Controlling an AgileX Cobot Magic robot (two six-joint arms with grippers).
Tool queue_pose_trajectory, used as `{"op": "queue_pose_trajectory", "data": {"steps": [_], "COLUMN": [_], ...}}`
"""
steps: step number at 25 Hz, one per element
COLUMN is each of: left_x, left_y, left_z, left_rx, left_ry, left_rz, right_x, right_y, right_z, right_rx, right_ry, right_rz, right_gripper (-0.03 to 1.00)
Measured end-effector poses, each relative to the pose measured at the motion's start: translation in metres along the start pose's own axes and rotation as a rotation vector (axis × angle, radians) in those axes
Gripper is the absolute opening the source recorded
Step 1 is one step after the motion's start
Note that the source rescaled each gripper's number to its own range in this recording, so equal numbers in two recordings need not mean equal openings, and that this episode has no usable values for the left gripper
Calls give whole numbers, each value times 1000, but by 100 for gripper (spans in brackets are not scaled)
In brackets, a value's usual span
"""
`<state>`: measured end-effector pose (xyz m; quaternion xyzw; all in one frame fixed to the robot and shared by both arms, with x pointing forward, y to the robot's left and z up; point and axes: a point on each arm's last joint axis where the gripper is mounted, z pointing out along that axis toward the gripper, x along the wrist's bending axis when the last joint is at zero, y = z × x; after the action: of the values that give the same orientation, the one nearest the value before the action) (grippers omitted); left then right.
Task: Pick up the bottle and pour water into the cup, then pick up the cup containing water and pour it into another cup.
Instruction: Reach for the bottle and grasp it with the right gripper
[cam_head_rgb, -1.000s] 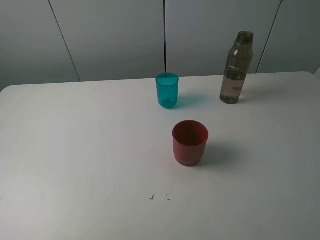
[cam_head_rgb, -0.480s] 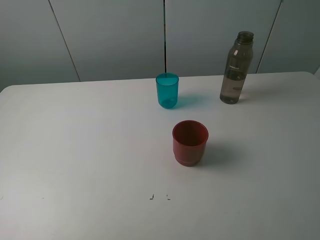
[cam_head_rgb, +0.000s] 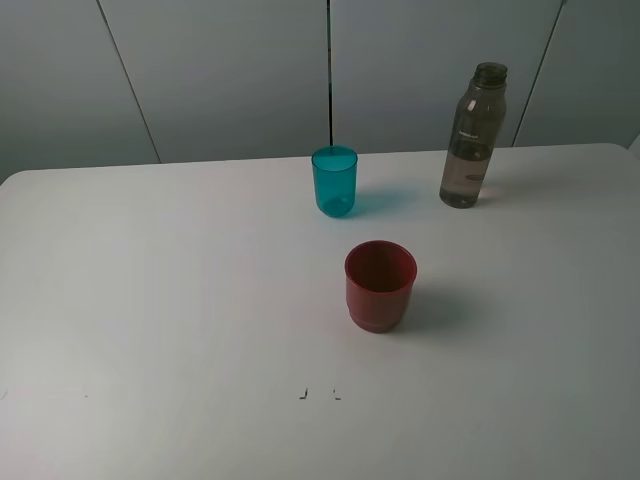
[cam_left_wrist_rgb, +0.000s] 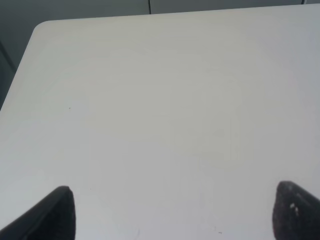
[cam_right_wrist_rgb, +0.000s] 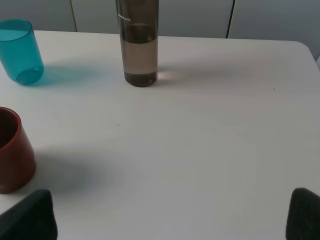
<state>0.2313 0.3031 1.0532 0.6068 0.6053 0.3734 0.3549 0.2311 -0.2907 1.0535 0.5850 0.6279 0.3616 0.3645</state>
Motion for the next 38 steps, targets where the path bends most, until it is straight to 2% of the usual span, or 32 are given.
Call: {"op": "queue_pose_trajectory", "data": {"steps": [38], "left_x": [0], "left_y": [0], "left_z": [0], "left_rx": [0], "left_ry": [0], "left_rz": [0], "right_x": [0], "right_y": [0], "right_z": [0], "right_rx": [0], "right_ry": [0], "right_rz": [0], "right_gripper": [100]}}
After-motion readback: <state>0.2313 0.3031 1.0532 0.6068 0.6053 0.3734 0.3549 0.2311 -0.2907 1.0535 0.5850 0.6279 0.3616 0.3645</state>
